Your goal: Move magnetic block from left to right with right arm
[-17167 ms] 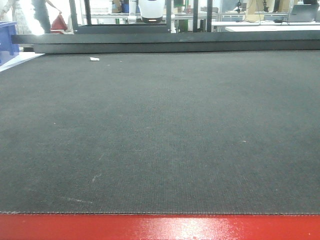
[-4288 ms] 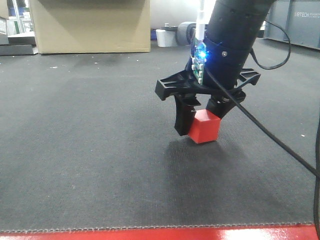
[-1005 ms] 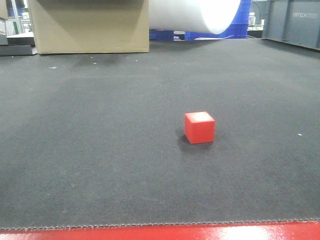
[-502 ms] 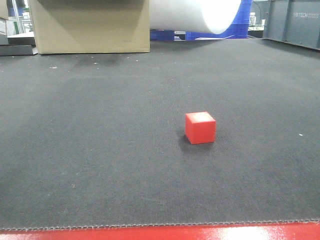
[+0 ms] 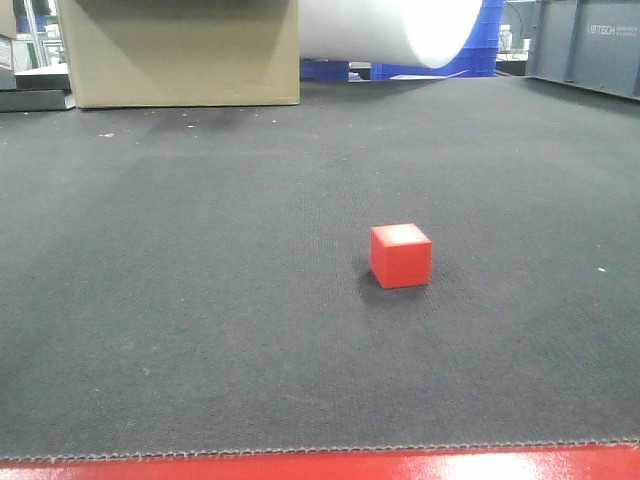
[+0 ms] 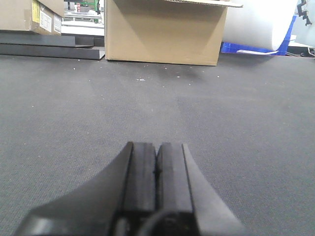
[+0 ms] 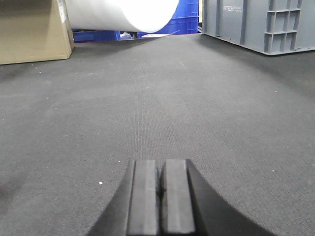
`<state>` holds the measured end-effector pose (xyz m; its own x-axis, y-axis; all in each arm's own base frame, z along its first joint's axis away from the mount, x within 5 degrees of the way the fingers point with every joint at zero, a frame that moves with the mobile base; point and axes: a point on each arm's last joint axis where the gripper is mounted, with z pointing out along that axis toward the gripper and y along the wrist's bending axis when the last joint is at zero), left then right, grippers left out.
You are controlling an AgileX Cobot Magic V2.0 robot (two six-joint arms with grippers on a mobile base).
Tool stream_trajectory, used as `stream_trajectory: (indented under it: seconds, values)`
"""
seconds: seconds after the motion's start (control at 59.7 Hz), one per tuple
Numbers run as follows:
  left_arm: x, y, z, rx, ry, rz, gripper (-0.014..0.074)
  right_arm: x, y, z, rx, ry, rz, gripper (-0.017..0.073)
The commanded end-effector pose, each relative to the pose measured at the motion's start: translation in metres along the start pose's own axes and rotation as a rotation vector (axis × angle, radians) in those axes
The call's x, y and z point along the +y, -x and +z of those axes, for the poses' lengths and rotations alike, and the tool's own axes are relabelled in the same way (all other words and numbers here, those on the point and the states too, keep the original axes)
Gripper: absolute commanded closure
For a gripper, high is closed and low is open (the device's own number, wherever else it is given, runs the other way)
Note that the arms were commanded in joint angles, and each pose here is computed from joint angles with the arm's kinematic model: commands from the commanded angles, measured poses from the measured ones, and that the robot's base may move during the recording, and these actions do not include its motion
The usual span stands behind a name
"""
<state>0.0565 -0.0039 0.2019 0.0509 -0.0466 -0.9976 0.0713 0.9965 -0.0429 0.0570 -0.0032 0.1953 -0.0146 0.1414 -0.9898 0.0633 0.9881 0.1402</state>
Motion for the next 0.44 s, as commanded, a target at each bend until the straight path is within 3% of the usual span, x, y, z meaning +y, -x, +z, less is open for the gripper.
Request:
stream_trajectory:
  seconds: [0.0,0.419]
  values:
    - [-0.0004,0.0055,-0.0012,-0.094,-0.007,-0.005,0.071,0.0006,0.0113,-0.0024,-0.12,0.004,-0.004,0.0519]
    - [-0.0004,0.0055,-0.0012,-0.094,-0.007,-0.005,0.071,0.0006,0.0113,-0.0024,-0.12,0.004,-0.004,0.0519]
